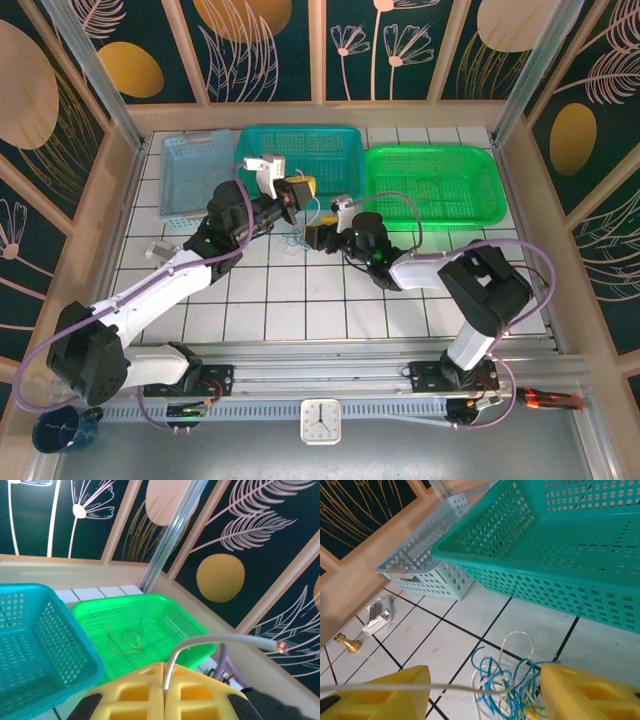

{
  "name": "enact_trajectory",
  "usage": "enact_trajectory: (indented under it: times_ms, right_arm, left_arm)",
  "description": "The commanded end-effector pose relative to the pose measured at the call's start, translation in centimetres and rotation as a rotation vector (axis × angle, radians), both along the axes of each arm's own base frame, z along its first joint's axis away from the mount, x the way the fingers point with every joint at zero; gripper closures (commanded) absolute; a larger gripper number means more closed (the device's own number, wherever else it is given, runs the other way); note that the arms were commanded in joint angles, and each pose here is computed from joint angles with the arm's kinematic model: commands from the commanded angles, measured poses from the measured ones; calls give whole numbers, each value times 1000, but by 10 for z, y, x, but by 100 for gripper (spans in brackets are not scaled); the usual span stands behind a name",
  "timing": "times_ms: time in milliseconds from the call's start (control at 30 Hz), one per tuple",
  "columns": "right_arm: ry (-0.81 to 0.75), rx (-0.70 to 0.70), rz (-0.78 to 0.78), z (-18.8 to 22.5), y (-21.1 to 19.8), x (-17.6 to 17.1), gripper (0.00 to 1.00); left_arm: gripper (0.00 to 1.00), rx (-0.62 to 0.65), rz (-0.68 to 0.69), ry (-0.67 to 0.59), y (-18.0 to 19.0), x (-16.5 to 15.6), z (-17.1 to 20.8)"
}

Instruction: Untangle the cables

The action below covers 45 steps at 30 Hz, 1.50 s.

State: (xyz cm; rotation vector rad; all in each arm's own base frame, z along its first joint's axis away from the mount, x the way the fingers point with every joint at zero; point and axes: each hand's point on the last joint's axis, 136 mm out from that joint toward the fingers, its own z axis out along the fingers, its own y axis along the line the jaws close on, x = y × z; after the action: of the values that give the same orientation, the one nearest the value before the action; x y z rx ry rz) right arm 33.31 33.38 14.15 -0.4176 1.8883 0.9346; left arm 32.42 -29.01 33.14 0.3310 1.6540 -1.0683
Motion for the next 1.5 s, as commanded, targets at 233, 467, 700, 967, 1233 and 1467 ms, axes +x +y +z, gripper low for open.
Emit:
enact_trajectory:
  times_ms: [233, 467, 700, 967, 1233, 1467]
  right_arm:
    - [6, 76, -48, -1, 10, 16, 42]
    - [65, 75, -70, -23, 7, 16, 49]
    - [122, 69, -84, -46, 2, 11, 52]
    - [169, 49, -96, -68, 0, 9, 53]
    - [206, 32, -119, -84, -4, 8, 55]
    - [230, 20, -128, -93, -7, 6, 56]
  left_arm:
    - [100, -178, -44, -74, 7, -18, 83]
    - [100, -220, -27, -102, 12, -20, 112]
    - [100, -155, 51, -157, 18, -9, 136]
    - [100, -83, 150, -235, 30, 3, 163]
    - [100, -102, 208, -311, 50, 8, 211]
    - [100, -136, 241, -350, 68, 13, 245]
